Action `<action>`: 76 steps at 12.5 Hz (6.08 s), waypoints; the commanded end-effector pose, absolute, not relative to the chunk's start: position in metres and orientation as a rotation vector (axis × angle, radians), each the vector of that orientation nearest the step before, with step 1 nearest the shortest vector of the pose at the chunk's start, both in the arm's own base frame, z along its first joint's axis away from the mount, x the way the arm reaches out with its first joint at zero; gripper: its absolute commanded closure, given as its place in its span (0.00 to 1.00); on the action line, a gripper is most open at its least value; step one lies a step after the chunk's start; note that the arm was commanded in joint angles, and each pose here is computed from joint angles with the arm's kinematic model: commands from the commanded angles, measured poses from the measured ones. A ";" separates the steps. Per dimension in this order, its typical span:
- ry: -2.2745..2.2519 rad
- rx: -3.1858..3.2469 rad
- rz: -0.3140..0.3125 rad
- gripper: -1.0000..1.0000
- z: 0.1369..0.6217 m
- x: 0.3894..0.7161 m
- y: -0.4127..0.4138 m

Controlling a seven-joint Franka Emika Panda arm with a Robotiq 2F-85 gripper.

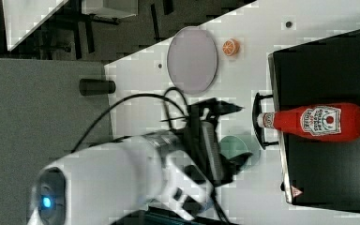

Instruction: Pick Ketchup from oven and place it on table.

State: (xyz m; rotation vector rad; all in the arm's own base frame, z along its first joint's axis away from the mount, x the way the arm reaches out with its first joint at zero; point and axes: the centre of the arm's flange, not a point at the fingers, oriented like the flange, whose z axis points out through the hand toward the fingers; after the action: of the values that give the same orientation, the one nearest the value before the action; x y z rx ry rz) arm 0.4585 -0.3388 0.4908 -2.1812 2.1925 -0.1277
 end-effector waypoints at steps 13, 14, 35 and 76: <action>2.329 -2.182 -0.109 0.00 0.376 0.469 -0.421; 2.340 -2.169 -0.098 0.00 0.369 0.468 -0.423; 1.397 -2.890 0.096 0.37 0.440 0.592 -0.059; 1.543 -2.782 0.049 0.00 0.596 0.551 -0.025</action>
State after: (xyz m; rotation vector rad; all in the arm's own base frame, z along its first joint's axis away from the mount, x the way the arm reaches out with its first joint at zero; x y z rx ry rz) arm 0.5523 -0.0074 0.5773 -2.8705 1.4602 0.1081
